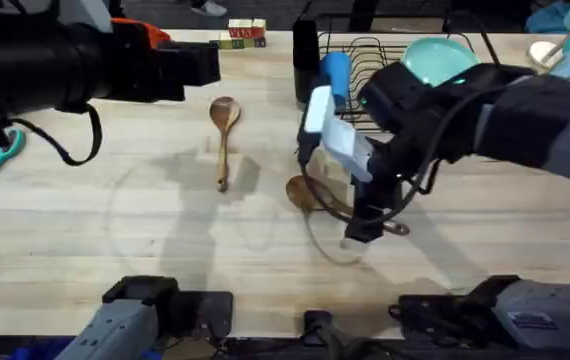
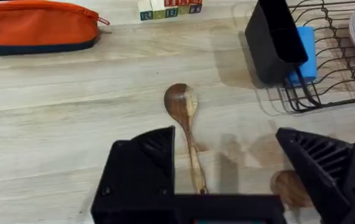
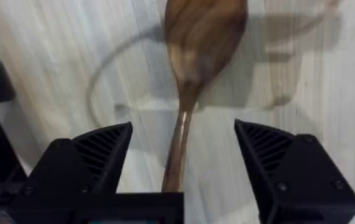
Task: Pick up the spoon on the table one by one and put them onto the rack
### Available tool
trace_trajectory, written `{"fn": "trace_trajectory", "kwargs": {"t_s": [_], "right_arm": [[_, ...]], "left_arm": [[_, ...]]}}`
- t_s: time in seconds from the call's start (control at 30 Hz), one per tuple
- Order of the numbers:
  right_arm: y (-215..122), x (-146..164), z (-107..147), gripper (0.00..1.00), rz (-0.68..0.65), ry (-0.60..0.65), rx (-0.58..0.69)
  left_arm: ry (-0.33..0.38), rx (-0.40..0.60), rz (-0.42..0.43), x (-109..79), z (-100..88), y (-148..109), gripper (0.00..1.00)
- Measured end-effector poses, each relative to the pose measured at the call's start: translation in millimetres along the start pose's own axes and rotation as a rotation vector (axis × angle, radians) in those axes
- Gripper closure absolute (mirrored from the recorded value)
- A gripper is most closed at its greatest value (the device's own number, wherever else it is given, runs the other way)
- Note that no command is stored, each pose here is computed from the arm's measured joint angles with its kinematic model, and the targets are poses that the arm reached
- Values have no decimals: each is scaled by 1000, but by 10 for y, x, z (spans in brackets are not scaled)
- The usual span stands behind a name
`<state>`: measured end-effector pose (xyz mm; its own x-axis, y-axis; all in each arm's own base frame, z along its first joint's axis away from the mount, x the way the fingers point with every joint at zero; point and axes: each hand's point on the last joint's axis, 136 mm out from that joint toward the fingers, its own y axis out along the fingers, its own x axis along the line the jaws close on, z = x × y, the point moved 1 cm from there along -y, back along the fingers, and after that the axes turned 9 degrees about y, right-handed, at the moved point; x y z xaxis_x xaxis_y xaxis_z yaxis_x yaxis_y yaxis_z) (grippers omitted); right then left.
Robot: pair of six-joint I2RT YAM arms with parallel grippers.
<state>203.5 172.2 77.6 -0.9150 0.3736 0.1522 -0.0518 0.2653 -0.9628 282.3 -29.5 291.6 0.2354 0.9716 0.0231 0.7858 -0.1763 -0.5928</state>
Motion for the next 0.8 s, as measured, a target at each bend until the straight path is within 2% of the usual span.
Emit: {"fn": "trace_trajectory", "kwargs": {"t_s": [0.3,0.53,0.57,0.73,0.8], "right_arm": [[266,-16,20,5,14,-3,97],[294,-24,-9,8,44,16,114],[326,-6,-23,54,97,9,151],[355,21,-32,84,152,-22,188],[362,37,-36,134,167,-28,198]], "left_arm": [[0,0,0,0,0,0,8],[0,0,0,0,0,0,8],[0,0,0,0,0,0,8],[0,0,0,0,0,0,8],[0,0,0,0,0,0,8]]}}
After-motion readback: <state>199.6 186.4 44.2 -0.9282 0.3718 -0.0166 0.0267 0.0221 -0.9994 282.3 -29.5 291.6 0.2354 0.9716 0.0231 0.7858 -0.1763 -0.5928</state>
